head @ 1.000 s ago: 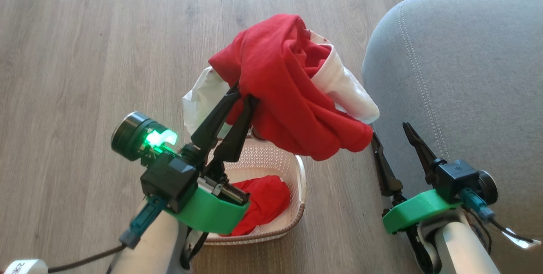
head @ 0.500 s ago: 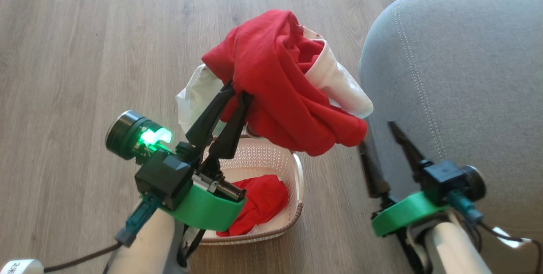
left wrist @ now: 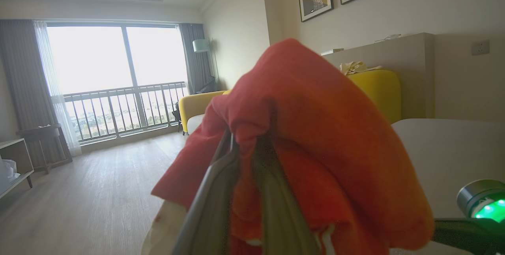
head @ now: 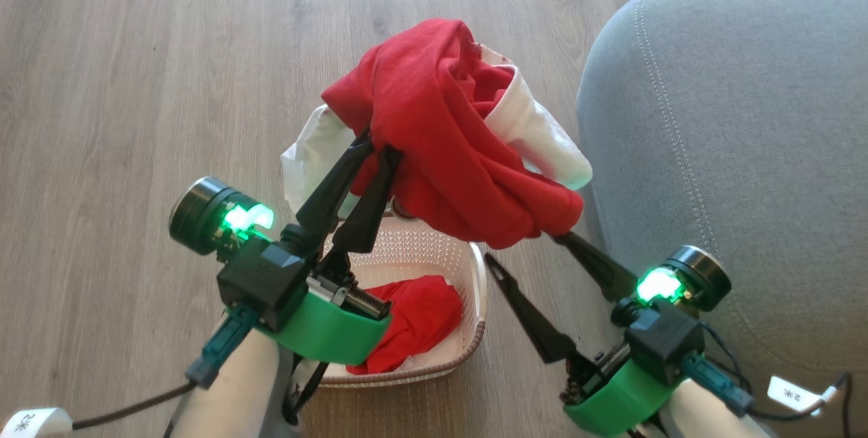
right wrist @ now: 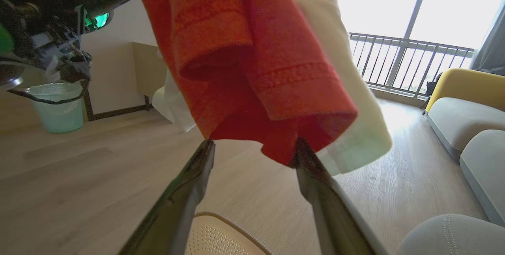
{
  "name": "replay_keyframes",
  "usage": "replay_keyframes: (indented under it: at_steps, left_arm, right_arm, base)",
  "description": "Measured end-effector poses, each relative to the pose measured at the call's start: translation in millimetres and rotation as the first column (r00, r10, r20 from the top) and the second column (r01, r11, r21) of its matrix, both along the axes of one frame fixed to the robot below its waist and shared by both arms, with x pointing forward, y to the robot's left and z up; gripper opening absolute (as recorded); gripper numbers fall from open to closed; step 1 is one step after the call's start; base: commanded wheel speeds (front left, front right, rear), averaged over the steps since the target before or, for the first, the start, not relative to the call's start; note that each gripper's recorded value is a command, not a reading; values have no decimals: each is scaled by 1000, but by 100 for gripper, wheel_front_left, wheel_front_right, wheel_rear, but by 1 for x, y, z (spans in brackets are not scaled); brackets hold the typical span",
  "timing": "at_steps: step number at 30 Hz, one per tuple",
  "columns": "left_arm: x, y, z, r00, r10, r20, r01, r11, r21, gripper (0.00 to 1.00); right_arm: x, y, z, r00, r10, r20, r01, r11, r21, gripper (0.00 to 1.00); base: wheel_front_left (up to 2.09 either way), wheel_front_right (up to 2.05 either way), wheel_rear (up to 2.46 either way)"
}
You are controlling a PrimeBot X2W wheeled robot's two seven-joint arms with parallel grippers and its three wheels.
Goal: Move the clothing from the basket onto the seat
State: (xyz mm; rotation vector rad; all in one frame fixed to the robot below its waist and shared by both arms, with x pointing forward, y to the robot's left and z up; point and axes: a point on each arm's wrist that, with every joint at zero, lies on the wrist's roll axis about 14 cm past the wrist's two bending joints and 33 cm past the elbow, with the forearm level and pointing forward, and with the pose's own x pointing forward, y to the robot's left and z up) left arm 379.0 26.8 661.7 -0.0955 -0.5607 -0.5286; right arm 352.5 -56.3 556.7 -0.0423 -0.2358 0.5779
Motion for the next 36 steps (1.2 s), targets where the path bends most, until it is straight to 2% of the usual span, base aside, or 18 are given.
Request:
replay_keyframes:
  at_steps: [12,19,24,32,36]
  left_arm:
    - [5,8,-5,999,33,-15,-33,999,16,0]
    - [11,14,-10,998,60,-27,-59,998,30,0]
    - [14,19,-10,997,77,-30,-76,997,29,0]
    - [12,17,-8,997,74,-24,-74,997,27,0]
    - [12,17,-8,997,73,-24,-73,997,27,0]
  right_arm:
    - [-24,23,39,988,98,123,-102,995,20,100]
    - [-29,22,42,983,104,149,-104,995,-11,100]
    - [-35,16,32,989,81,124,-79,997,-25,100]
    - [-24,-20,20,994,-46,102,53,997,-62,100]
    - [-24,-22,17,994,-53,93,59,996,-70,100]
  base:
    - [0,0,0]
    - [0,0,0]
    - [0,0,0]
    - [0,0,0]
    - [0,0,0]
